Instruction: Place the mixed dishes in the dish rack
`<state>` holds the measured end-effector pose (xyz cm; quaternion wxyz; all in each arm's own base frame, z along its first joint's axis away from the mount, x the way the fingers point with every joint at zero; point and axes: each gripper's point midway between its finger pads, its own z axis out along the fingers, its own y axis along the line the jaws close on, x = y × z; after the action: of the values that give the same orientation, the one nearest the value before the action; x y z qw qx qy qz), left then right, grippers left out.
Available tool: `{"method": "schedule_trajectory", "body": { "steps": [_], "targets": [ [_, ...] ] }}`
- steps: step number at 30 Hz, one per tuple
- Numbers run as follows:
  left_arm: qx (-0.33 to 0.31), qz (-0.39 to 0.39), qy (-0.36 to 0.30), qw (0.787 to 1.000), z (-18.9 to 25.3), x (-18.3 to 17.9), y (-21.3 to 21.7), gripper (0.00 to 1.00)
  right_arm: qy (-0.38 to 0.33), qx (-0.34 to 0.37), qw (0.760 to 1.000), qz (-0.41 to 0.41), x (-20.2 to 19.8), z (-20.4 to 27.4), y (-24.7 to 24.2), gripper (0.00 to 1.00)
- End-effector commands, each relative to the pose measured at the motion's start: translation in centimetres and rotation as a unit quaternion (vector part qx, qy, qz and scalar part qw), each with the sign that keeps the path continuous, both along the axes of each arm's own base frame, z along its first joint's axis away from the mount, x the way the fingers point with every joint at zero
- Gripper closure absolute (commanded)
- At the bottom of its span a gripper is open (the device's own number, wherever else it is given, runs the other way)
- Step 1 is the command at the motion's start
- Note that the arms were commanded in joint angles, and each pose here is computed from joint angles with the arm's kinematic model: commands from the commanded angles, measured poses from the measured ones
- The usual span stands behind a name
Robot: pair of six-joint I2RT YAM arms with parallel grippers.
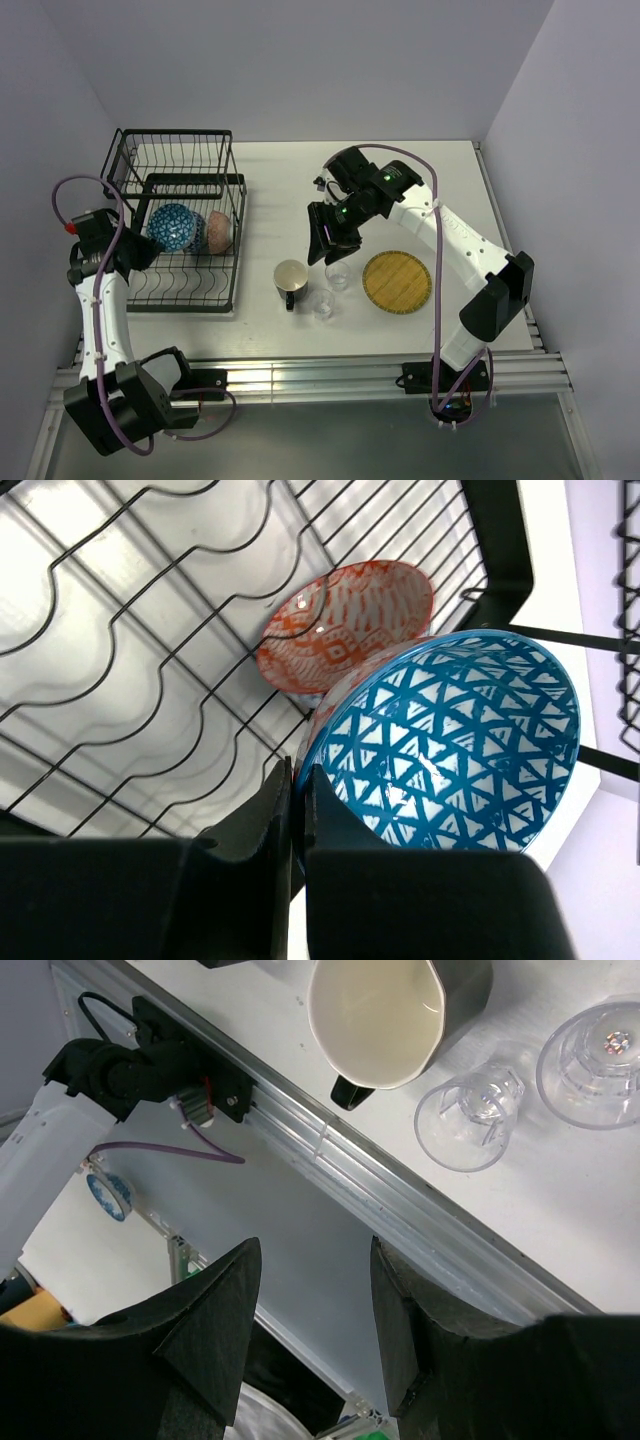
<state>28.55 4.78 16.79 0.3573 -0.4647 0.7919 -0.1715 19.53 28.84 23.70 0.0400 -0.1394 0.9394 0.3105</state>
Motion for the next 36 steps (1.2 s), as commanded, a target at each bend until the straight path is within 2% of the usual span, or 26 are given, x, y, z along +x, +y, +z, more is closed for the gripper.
{"method": "schedule_trajectory", "body": {
  "steps": [1,6,9,15,16,19,20,23,25,30,36],
  "targets": [
    [0.010,0.002,-0.017,1.000,1.9,-0.2,-0.1,1.00,-0.017,0.009,1.000,0.009,-0.3,0.9,0.1,0.45],
    [-0.008,-0.006,-0.002,1.000,1.4,-1.6,-1.3,1.00,-0.016,0.021,1.000,0.013,-0.4,0.9,0.5,0.44],
    [-0.014,-0.016,-0.015,1.000,2.3,-2.6,-2.2,1.00,-0.017,0.045,0.999,0.025,-0.5,1.7,1.5,0.42],
    [-0.073,-0.084,-0.041,0.993,3.4,-5.1,-6.4,1.00,-0.028,0.114,0.992,0.039,-0.3,4.1,3.9,0.37],
    [-0.113,-0.116,-0.051,0.986,3.5,-5.5,-8.1,1.00,-0.029,0.127,0.991,0.040,-0.4,4.7,4.3,0.37],
    [-0.171,-0.149,-0.068,0.971,4.2,-6.9,-10.7,1.00,-0.036,0.182,0.982,0.039,-0.3,6.9,5.6,0.36],
    [-0.199,-0.175,-0.081,0.961,5.1,-7.4,-11.9,1.00,-0.039,0.193,0.980,0.037,-0.1,7.4,5.9,0.35],
    [-0.226,-0.197,-0.102,0.949,6.5,-8.4,-13.3,1.00,-0.058,0.241,0.968,0.031,0.3,9.8,7.2,0.32],
    [-0.250,-0.211,-0.105,0.939,7.2,-9.0,-14.1,1.00,-0.064,0.263,0.962,0.026,0.8,10.8,8.2,0.25],
    [-0.306,-0.230,-0.119,0.916,9.0,-9.3,-15.2,1.00,-0.069,0.283,0.956,0.034,1.5,12.0,10.6,0.24],
    [-0.315,-0.237,-0.094,0.914,9.1,-9.3,-15.3,1.00,-0.082,0.274,0.957,0.042,2.1,12.7,13.6,0.24]
  ]
}}
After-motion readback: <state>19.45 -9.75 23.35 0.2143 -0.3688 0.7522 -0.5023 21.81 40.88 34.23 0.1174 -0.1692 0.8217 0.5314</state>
